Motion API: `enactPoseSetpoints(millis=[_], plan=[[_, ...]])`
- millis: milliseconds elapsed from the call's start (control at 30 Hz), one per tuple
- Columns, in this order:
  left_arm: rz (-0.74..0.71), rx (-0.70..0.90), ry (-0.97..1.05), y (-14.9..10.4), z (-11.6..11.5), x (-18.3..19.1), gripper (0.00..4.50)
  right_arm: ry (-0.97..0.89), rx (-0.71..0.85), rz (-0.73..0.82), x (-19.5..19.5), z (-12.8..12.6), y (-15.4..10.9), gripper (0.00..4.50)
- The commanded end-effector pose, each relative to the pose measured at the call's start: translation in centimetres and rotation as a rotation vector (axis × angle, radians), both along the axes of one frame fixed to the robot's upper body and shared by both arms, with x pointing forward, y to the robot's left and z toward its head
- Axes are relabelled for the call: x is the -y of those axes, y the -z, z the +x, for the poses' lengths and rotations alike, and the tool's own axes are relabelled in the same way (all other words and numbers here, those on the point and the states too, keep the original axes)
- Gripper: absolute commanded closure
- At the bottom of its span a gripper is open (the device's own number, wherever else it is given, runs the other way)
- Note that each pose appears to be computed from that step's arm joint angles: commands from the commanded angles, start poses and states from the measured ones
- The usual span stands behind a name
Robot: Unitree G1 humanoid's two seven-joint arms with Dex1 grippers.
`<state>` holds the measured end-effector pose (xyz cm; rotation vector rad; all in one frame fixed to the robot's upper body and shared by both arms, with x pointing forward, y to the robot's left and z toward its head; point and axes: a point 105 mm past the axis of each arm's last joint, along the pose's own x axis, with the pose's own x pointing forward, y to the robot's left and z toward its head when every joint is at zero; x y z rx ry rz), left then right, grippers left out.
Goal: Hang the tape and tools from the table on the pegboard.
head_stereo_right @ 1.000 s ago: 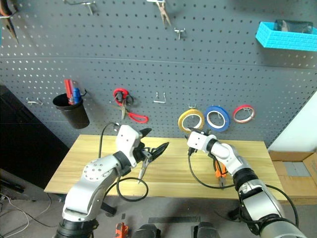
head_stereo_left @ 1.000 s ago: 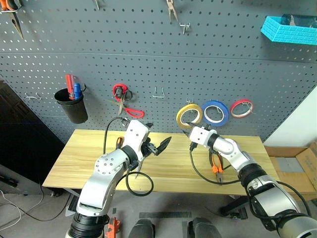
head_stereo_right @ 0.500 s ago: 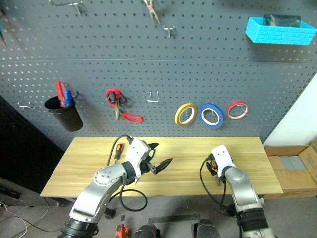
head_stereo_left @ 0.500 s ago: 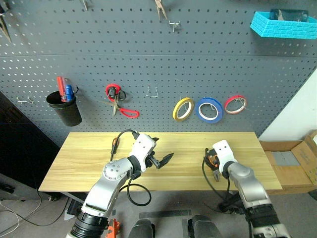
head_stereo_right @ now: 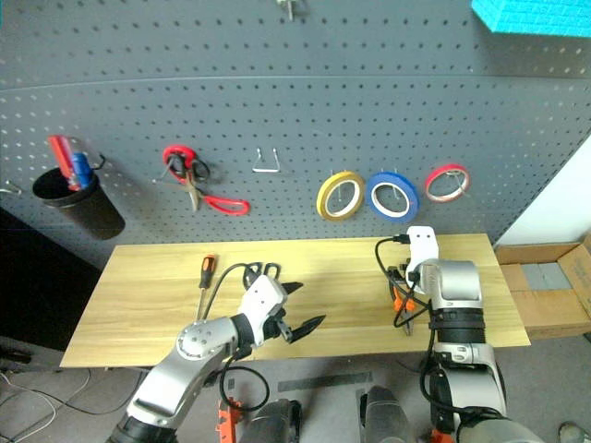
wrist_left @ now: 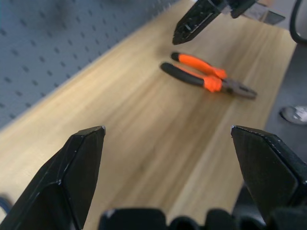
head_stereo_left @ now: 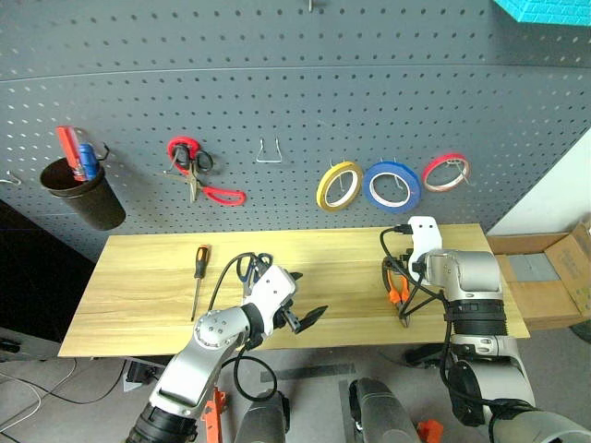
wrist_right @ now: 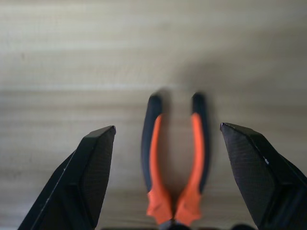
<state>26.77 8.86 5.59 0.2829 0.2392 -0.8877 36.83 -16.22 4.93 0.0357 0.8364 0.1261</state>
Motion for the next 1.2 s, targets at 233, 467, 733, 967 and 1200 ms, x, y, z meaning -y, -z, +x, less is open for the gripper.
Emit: enactPoseSetpoints(millis=[233, 467, 733, 967, 1200], plan=[[-0.022, 0.015, -0.045, -1.8, -1.7, -0.8, 0.0, -0.08, -0.06, -0.057, -0.3, -1.0, 2.5, 0.88], [-0.024, -0.01, -0.051, -1.8, -2.9, -0.5, 0.0, -0.075, -0.057, -0.132, 1.1, -0.2, 4.2, 0.88], [-0.023, -0.015, -0.072, -2.1, -2.6, -1.0, 0.0, -0.039, -0.025, -0.15, 2.2, 1.7, 3.1, 0.88], [-0.034, 0.008, -0.067, -2.3, -1.6, -0.5, 0.0, 0.054, -0.039, -0.11, 2.4, 1.1, 1.3, 0.88], [-0.033, 0.018, -0.061, -2.3, -0.9, -0.5, 0.0, 0.11, -0.11, -0.014, 0.3, -0.6, 0.7, 0.88]])
